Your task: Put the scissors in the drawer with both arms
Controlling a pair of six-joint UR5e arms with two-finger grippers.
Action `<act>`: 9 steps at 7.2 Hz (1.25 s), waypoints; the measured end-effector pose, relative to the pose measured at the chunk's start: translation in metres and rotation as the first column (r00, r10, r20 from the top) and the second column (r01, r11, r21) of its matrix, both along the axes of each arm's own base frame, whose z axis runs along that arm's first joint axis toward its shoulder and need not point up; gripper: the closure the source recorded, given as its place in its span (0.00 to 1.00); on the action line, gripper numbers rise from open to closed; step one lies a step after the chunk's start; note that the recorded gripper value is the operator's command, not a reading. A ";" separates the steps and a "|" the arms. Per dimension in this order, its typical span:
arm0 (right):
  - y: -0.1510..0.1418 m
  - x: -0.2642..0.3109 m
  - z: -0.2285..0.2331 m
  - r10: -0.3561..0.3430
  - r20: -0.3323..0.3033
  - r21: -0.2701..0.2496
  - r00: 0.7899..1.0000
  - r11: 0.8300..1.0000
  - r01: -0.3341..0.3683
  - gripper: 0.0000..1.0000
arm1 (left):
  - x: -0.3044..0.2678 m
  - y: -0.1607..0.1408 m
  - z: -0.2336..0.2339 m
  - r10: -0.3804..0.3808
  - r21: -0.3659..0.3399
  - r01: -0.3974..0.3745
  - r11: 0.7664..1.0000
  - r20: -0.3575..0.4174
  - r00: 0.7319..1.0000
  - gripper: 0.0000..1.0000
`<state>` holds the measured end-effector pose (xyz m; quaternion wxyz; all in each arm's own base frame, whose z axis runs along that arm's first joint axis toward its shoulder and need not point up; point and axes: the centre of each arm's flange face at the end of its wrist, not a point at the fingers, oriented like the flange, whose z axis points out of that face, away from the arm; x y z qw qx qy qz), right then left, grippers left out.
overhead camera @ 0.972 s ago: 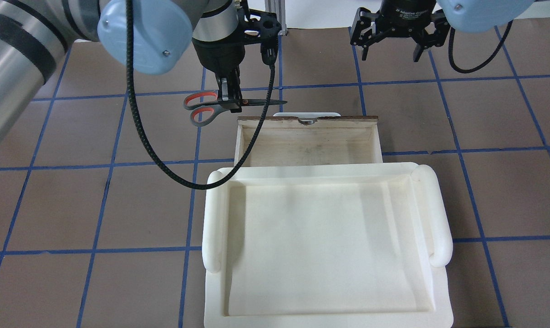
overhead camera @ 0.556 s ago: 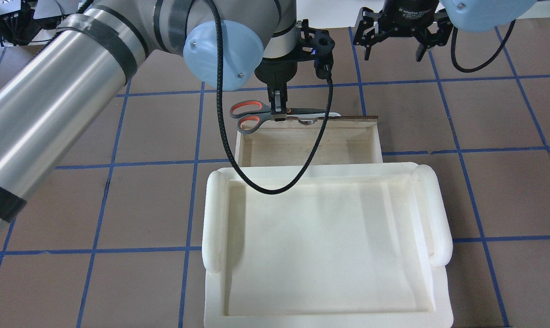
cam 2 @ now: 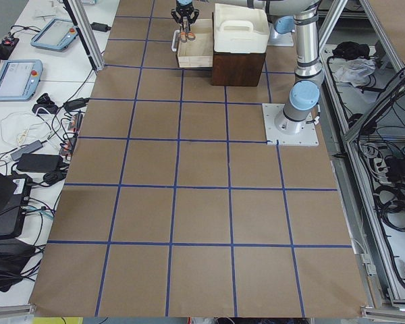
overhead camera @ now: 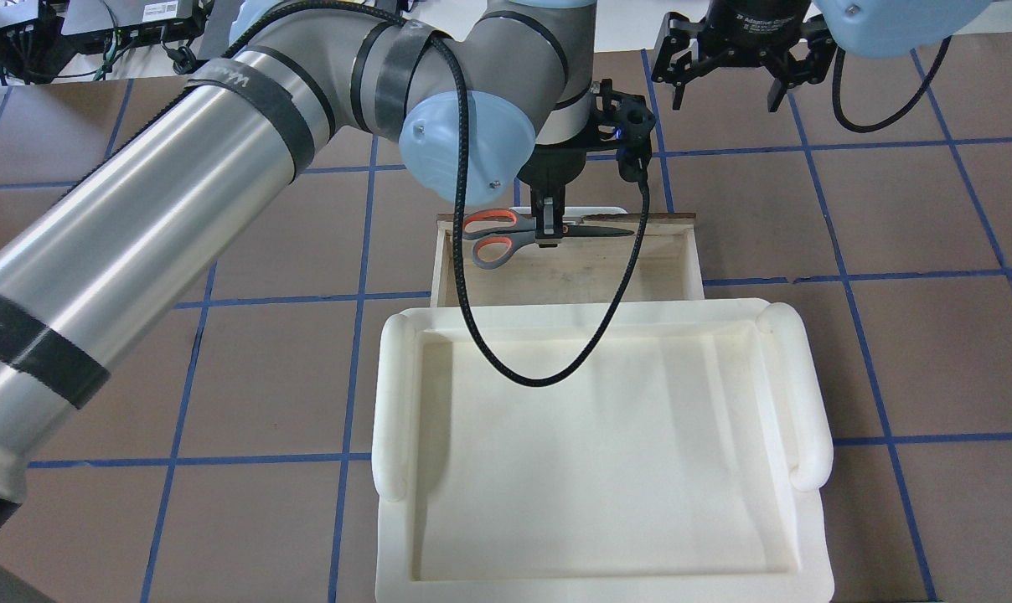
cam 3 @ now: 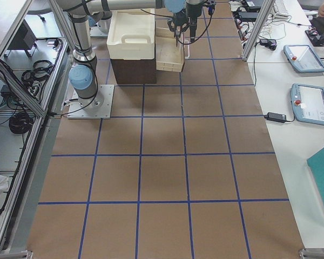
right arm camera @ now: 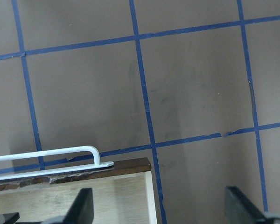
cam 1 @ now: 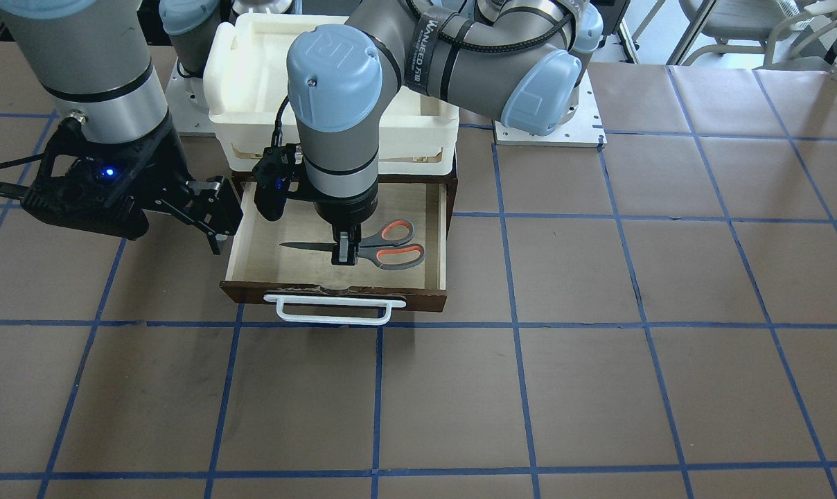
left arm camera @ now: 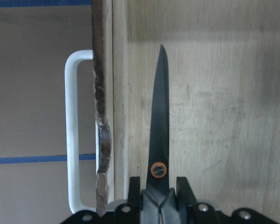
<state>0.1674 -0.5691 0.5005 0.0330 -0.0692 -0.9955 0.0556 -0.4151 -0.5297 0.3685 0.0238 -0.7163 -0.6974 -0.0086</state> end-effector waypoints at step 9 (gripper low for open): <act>-0.003 -0.015 0.002 0.002 -0.003 -0.003 1.000 1.000 -0.002 0.00 | -0.015 0.024 -0.036 0.002 0.062 0.001 0.998 -0.045 0.999 0.94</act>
